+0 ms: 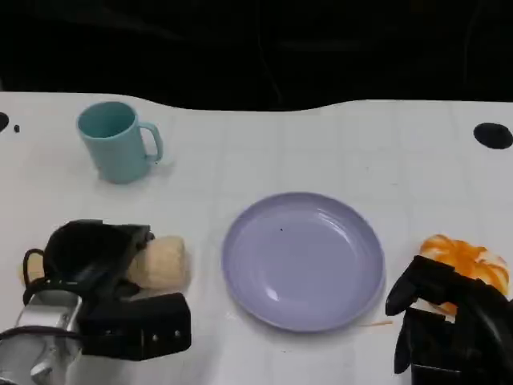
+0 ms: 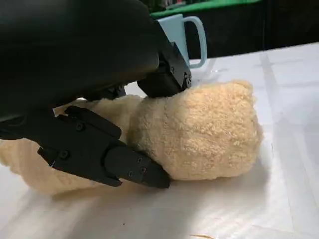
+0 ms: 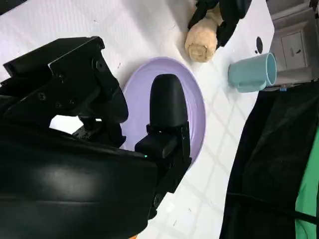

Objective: Grasp the towel on the left side of the plate with the left hand and place it into the plate.

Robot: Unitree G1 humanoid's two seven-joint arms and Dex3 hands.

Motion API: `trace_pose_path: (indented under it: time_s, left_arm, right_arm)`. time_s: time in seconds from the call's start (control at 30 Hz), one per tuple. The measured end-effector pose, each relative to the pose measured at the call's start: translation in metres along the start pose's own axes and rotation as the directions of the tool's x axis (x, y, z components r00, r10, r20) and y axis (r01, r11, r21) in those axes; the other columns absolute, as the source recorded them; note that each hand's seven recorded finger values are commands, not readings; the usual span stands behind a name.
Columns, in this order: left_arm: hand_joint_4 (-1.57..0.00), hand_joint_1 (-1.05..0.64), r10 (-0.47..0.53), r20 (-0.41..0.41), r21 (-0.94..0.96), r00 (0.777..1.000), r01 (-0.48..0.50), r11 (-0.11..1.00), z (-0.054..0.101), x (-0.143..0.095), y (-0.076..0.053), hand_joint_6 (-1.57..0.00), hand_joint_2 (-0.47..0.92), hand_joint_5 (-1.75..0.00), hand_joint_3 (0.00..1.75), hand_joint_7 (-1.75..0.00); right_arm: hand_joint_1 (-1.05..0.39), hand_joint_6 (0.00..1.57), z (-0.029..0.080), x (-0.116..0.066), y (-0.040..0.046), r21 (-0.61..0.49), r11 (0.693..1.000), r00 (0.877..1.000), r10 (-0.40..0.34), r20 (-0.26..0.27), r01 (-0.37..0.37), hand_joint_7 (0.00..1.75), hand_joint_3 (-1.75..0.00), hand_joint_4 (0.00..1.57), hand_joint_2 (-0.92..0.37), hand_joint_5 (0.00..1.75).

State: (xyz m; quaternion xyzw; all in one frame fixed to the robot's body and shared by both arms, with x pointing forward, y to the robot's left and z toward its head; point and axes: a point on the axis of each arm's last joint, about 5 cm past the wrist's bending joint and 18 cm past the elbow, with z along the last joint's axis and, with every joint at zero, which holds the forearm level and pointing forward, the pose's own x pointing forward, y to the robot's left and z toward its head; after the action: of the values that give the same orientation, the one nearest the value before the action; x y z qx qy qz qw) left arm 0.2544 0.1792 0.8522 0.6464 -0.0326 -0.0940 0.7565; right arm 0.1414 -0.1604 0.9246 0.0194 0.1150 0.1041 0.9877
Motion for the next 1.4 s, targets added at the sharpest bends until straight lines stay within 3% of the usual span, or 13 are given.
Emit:
trace_pose_path:
  time_s: [0.07,0.17,0.33,0.4,0.43,0.5,0.57,0.77,0.97,1.13,1.27,1.4]
  left_arm:
    - [-0.76,-0.28,0.024,0.017,-0.001,1.0,-0.024,1.0,-0.001,-0.002,-0.002,-0.58,0.92,-1.75,0.39,-1.52]
    - [-0.72,-0.3,0.049,0.05,-0.001,0.998,-0.049,0.999,-0.001,-0.005,-0.002,-0.69,0.92,-1.75,0.29,-1.1]
    - [-0.7,-0.3,0.115,0.078,-0.002,0.99,-0.115,0.993,0.003,-0.003,0.011,-0.76,0.92,-1.75,0.25,-0.99]
    - [-0.76,-0.29,0.132,0.083,-0.003,0.988,-0.133,0.991,0.004,-0.003,0.014,-0.68,0.9,-1.75,0.29,-1.32]
    - [-0.77,-0.29,0.145,0.09,-0.007,0.985,-0.145,0.989,0.005,-0.002,0.017,-0.67,0.9,-1.75,0.3,-1.37]
    - [-0.78,-0.29,0.184,0.118,-0.019,0.976,-0.183,0.983,0.011,0.0,0.026,-0.58,0.88,-1.75,0.34,-1.65]
    - [-0.79,-0.29,0.218,0.143,-0.034,0.965,-0.215,0.976,0.017,0.002,0.036,-0.56,0.85,-1.75,0.35,-1.72]
    - [-0.83,-0.29,0.254,0.203,-0.061,0.946,-0.247,0.967,0.035,0.009,0.046,-0.58,0.67,-1.75,0.66,-1.75]
    - [-0.86,-0.29,0.225,0.246,-0.167,0.943,-0.187,0.968,0.071,0.016,0.05,-0.61,0.63,-1.75,0.85,-1.74]
    - [-0.88,-0.3,0.208,0.285,-0.224,0.935,-0.146,0.964,0.095,0.022,0.057,-0.62,0.59,-1.75,0.87,-1.75]
    - [-0.87,-0.29,0.156,0.299,-0.245,0.941,-0.082,0.966,0.108,0.026,0.062,-0.63,0.64,-1.75,0.75,-1.72]
    - [-0.86,-0.27,0.129,0.32,-0.252,0.938,-0.047,0.967,0.119,0.027,0.063,-0.68,0.62,-1.75,0.74,-1.59]
  right_arm:
    - [0.24,0.59,0.0,0.0,0.0001,0.001,1.0,1.0,0.0,0.0,0.0,1.75,-1.42,0.79,-0.6,1.75]
    - [0.24,0.59,0.0,0.0,0.0004,0.003,1.0,1.0,0.001,0.0,-0.001,1.75,-1.42,0.8,-0.6,1.75]
    - [0.24,0.6,-0.001,-0.001,0.0027,0.002,1.0,1.0,0.008,-0.002,-0.008,1.75,-1.42,0.8,-0.6,1.75]
    - [0.24,0.6,-0.001,-0.001,0.0032,0.002,1.0,1.0,0.009,-0.002,-0.009,1.75,-1.42,0.79,-0.6,1.75]
    - [0.24,0.6,-0.001,-0.001,0.0033,0.003,1.0,1.0,0.007,-0.003,-0.007,1.75,-1.43,0.79,-0.6,1.75]
    - [0.24,0.59,-0.001,-0.001,0.0037,0.003,1.0,1.0,0.006,-0.005,-0.006,1.75,-1.43,0.79,-0.6,1.75]
    - [0.24,0.59,-0.001,-0.001,0.0042,0.005,1.0,1.0,0.008,-0.004,-0.008,1.75,-1.43,0.79,-0.59,1.75]
    - [0.24,0.59,-0.001,-0.001,0.0045,0.009,1.0,1.0,0.004,-0.003,-0.004,1.75,-1.43,0.79,-0.59,1.75]
    - [0.24,0.59,-0.001,-0.004,0.0031,0.011,1.0,1.0,-0.002,-0.003,0.002,1.75,-1.43,0.8,-0.6,1.75]
    - [0.25,0.6,0.0,-0.006,-0.0023,0.035,0.999,1.0,-0.017,0.011,0.017,1.75,-1.43,0.81,-0.61,1.75]
    - [0.27,0.61,0.0,-0.008,-0.004,0.028,1.0,1.0,-0.009,0.004,0.008,1.75,-1.42,0.82,-0.63,1.75]
    - [0.27,0.6,-0.001,-0.008,-0.0044,0.027,1.0,1.0,-0.003,0.004,0.003,1.75,-1.39,0.82,-0.64,1.75]
